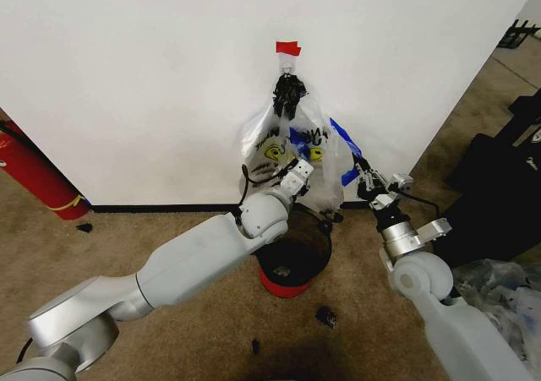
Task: Pick up the garbage bag from the wall and place it over the trash bin.
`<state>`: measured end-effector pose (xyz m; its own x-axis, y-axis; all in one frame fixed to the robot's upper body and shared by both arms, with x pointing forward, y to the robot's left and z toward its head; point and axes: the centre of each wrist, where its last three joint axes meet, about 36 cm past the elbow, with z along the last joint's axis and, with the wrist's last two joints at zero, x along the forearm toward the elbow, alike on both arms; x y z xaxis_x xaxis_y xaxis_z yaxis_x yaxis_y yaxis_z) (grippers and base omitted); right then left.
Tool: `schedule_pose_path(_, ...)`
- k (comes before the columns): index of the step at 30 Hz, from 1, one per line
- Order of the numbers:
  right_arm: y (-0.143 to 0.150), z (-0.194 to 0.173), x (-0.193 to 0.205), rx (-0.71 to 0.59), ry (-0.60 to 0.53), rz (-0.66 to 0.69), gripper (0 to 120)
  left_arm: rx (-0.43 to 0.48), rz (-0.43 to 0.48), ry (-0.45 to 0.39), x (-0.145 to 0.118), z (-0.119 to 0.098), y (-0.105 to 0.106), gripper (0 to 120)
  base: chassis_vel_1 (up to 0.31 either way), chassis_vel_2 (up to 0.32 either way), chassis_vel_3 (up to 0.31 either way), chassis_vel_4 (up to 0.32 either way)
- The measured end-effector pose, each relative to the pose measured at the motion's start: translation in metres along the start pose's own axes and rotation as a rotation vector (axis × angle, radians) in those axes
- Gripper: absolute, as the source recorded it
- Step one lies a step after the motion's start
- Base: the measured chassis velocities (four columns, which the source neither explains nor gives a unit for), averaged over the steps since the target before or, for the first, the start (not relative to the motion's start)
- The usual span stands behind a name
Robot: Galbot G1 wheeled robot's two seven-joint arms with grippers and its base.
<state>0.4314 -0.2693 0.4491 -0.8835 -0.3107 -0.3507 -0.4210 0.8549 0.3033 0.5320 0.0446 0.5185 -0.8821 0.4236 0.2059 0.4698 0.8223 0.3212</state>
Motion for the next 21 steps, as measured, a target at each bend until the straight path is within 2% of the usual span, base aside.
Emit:
schedule_pose_path(4, 0.0, -0.003, -0.001, -0.018, -0.012, 0.024, 0, 0.085, 0.006, -0.039, 0.015, -0.003, 0.008, 0, 0.0, 0.0, 0.0, 0.0)
schedule_pose_path(7, 0.002, -0.005, -0.001, -0.051, -0.023, 0.052, 0, 0.259, 0.031, -0.096, 0.044, -0.006, 0.023, 0, 0.0, 0.0, 0.0, 0.0)
schedule_pose_path(8, 0.002, -0.005, 0.0, -0.063, -0.026, 0.062, 0, 0.344, 0.038, -0.126, 0.057, -0.008, 0.03, 0, 0.0, 0.0, 0.0, 0.0)
schedule_pose_path(9, 0.002, -0.005, 0.0, -0.063, -0.026, 0.062, 0, 0.344, 0.038, -0.126, 0.057, -0.008, 0.03, 0, 0.0, 0.0, 0.0, 0.0)
schedule_pose_path(13, 0.002, -0.004, 0.004, -0.074, -0.024, 0.082, 0, 0.615, 0.037, -0.228, 0.093, -0.015, 0.057, 0, 0.0, 0.0, 0.0, 0.0)
schedule_pose_path(15, 0.002, -0.003, 0.006, -0.075, -0.023, 0.085, 0, 0.702, 0.044, -0.256, 0.105, -0.016, 0.062, 0, 0.0, 0.0, 0.0, 0.0)
schedule_pose_path(19, 0.004, -0.006, 0.009, -0.066, -0.027, 0.088, 0, 0.772, 0.048, -0.274, 0.123, -0.014, 0.066, 0, 0.0, 0.0, 0.0, 0.0)
schedule_pose_path(21, 0.006, -0.007, 0.012, -0.053, -0.026, 0.092, 0, 0.775, 0.04, -0.273, 0.135, -0.01, 0.068, 0, 0.0, 0.0, 0.0, 0.0)
